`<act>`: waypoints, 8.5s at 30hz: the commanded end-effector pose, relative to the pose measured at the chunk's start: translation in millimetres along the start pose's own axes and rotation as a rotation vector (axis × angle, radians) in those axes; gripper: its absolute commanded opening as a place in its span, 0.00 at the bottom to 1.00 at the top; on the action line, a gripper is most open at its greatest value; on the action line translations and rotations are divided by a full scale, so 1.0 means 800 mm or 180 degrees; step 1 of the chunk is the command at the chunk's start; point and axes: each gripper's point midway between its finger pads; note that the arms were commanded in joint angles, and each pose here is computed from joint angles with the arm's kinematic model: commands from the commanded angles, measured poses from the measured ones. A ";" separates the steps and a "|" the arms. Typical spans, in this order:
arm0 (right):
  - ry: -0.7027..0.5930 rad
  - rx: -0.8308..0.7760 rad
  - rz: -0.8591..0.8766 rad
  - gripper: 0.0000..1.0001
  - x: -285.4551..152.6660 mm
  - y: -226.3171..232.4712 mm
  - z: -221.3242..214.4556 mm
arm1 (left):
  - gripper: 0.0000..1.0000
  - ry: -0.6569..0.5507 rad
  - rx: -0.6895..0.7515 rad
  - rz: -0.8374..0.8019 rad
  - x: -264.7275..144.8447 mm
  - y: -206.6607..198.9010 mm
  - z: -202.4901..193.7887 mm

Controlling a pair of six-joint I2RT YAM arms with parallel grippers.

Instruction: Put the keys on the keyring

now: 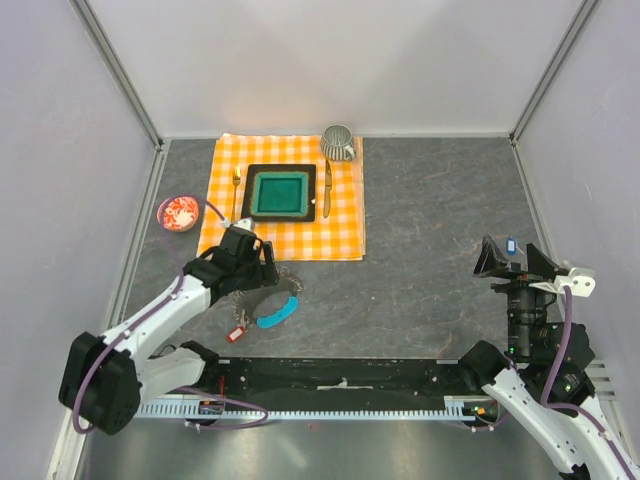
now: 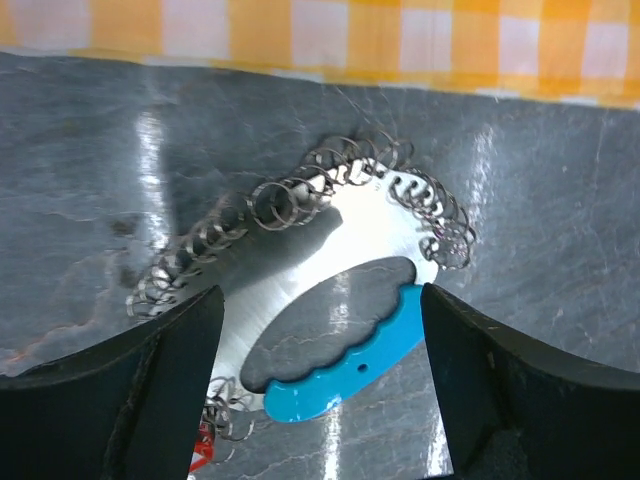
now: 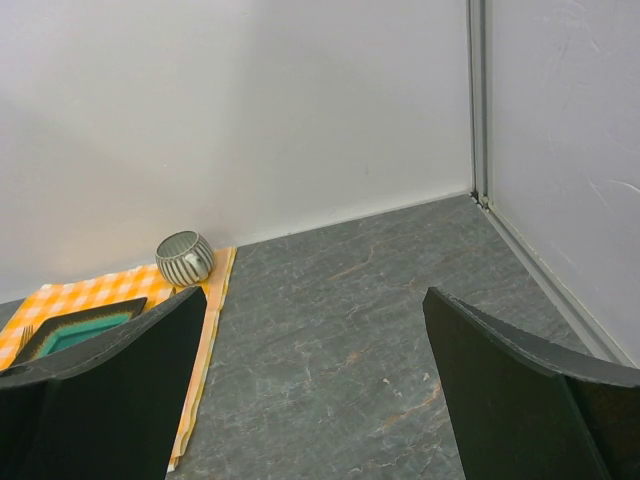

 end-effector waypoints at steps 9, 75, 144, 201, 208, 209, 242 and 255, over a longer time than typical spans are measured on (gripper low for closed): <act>-0.0095 0.0097 0.0020 0.98 -0.003 0.000 0.017 | 0.67 0.0450 0.0641 -0.0722 0.028 -0.092 -0.016; -0.0092 0.0093 0.0010 0.98 -0.002 -0.001 0.017 | 0.38 0.0452 0.1370 0.0607 0.050 -0.173 -0.076; -0.0074 0.0125 0.0019 0.98 -0.004 0.000 0.017 | 0.02 0.0338 0.0534 0.0233 0.045 -0.154 -0.078; -0.0069 0.0115 0.0077 0.98 -0.004 0.004 0.017 | 0.44 0.0845 0.1738 -0.0263 0.012 -0.244 -0.090; -0.0072 0.0128 0.0083 0.98 -0.004 0.004 0.017 | 0.37 0.1088 0.1568 -0.0216 0.019 -0.236 -0.104; -0.0072 0.0128 0.0083 0.98 -0.004 0.004 0.017 | 0.37 0.1146 0.1578 -0.0224 0.021 -0.236 -0.108; -0.0067 0.0126 0.0058 0.98 -0.004 0.003 0.018 | 0.02 0.0762 0.1489 -0.0215 0.029 -0.226 -0.085; -0.0063 0.0126 0.0096 0.98 -0.004 0.005 0.018 | 0.02 -0.0278 0.1358 -0.0383 0.022 -0.225 -0.025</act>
Point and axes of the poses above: each gripper's point midway between its finger pads, its own x axis out along the fingers, its own y axis along the line the jaws close on, z = x × y, and after that the axes turned 4 degrees about x, right-handed
